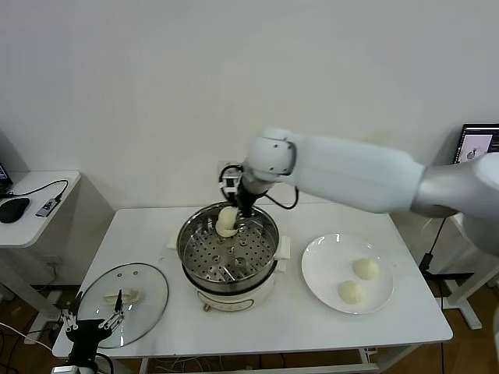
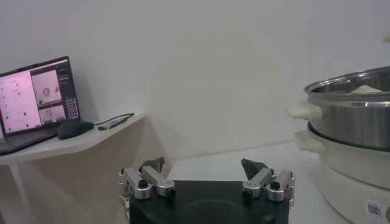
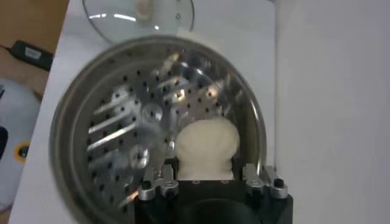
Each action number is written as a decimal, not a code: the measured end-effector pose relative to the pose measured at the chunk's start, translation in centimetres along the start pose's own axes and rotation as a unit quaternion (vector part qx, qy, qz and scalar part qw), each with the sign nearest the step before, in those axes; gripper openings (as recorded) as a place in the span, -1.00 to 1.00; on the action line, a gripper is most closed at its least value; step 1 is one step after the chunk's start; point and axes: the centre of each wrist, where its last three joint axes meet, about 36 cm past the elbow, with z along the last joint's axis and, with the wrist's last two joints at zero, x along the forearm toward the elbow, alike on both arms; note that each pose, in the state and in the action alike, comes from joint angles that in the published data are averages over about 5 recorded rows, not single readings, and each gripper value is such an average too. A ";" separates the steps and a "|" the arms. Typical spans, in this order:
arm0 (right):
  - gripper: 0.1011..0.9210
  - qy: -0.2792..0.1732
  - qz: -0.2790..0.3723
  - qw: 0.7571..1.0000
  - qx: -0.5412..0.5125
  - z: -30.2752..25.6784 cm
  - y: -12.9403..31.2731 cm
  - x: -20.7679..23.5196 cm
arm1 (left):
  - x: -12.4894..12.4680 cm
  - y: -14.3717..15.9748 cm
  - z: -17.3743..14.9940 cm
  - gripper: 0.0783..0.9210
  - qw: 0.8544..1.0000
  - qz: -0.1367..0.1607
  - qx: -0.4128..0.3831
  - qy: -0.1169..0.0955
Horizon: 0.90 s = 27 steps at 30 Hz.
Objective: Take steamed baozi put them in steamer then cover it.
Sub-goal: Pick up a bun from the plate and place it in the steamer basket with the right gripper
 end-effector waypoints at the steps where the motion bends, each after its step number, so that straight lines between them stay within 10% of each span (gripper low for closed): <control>1: 0.08 0.000 -0.003 1.000 0.000 -0.4 0.1 -0.6 | 0.0 0.0 0.0 0.77 1.000 0.000 0.000 0.000; 21: 0.10 0.012 -0.016 1.000 -0.005 -4.7 0.9 -8.0 | -0.1 0.0 0.0 0.77 1.000 -0.002 0.004 -0.003; 27: 0.38 0.019 -0.014 1.000 -0.009 -4.5 0.7 -8.7 | -0.1 0.0 0.0 0.77 1.000 -0.003 0.005 -0.003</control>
